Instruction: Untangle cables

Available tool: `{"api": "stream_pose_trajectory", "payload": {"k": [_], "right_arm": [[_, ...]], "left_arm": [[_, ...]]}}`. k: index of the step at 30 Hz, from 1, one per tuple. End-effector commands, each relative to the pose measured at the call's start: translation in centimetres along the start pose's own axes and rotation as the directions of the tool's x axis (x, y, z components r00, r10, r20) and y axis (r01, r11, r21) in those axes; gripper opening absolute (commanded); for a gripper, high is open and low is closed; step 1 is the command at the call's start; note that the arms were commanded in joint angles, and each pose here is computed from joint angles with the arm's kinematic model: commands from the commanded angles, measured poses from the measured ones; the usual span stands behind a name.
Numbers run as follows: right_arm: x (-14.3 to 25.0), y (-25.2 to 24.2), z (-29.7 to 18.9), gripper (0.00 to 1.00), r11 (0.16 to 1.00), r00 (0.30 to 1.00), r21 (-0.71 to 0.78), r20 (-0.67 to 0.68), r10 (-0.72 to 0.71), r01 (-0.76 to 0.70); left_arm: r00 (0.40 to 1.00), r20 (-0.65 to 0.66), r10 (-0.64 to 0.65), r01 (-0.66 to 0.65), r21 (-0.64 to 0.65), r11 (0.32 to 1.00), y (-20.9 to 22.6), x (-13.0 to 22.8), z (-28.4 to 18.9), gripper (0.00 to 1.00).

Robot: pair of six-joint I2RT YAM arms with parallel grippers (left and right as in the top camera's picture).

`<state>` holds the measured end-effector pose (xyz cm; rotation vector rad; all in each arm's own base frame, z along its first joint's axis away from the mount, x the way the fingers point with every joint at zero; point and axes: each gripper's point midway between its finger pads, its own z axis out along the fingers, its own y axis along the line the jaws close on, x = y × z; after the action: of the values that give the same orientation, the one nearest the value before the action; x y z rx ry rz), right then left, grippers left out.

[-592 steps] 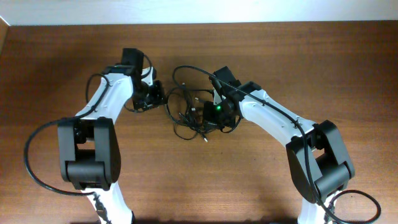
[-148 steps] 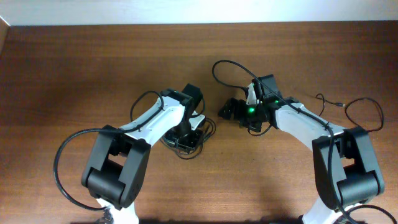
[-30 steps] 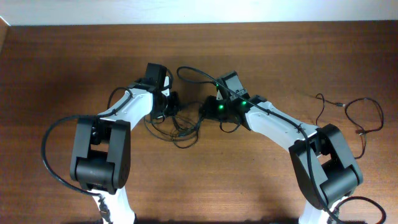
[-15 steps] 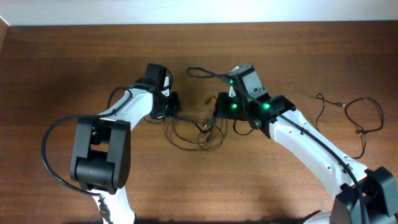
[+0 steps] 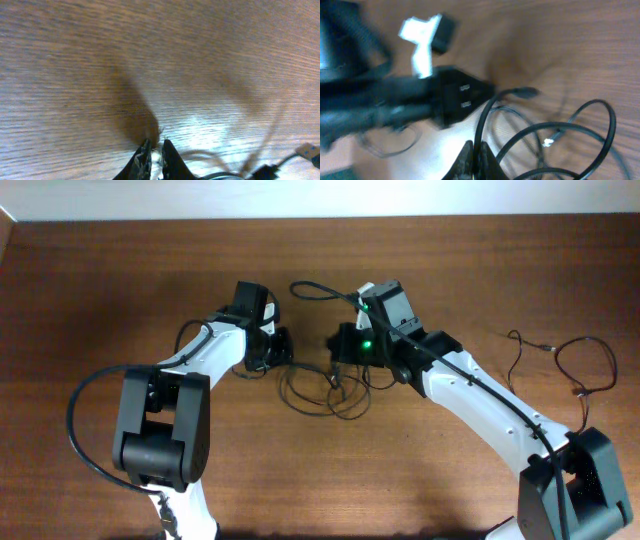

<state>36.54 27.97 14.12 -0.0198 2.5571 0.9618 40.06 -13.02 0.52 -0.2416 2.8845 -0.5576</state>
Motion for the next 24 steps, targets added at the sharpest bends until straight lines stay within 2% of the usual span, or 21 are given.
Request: {"api": "stream_pose_trajectory", "payload": {"k": [1,4,6,7,19,20,22,24], "right_arm": [[1.4,2.6,-0.3,0.04,0.989,0.995,-0.142,-0.086,-0.057,0.044],[0.9,1.3,-0.1,0.04,0.997,0.998,-0.068,-0.055,-0.040,0.036],[0.7,-1.6,-0.1,0.04,0.992,0.995,0.087,-0.013,0.094,-0.093],[0.9,-2.2,-0.2,0.04,0.987,0.994,0.119,-0.015,0.109,-0.106],[0.6,-4.8,-0.7,0.06,0.961,0.993,0.252,0.040,0.110,-0.116],[0.4,-5.1,-0.7,0.12,0.957,0.993,0.266,0.052,0.106,-0.116],[0.4,-5.1,-0.7,0.14,0.958,0.994,0.268,0.049,0.095,-0.104],[0.4,-5.1,-0.7,0.29,0.958,0.994,0.266,0.049,0.095,-0.104]], "left_arm": [[1.000,-0.021,0.012,-0.011,0.050,0.999,-0.7,0.0,0.2,0.10],[1.000,-0.021,0.011,-0.010,0.048,0.999,-0.6,0.0,0.2,0.11],[1.000,-0.023,0.010,-0.008,0.047,0.999,-0.6,0.1,0.2,0.11],[1.000,-0.025,0.009,-0.008,0.047,0.999,-0.6,0.1,0.2,0.11],[1.000,-0.027,0.008,-0.007,0.046,0.999,-0.6,0.2,0.2,0.14],[1.000,-0.027,0.008,-0.007,0.046,0.999,-0.6,0.2,0.2,0.14],[1.000,-0.027,0.008,-0.007,0.046,0.999,-0.6,0.2,0.2,0.14],[1.000,-0.027,0.008,-0.007,0.046,0.999,-0.6,0.1,0.2,0.15]]}}
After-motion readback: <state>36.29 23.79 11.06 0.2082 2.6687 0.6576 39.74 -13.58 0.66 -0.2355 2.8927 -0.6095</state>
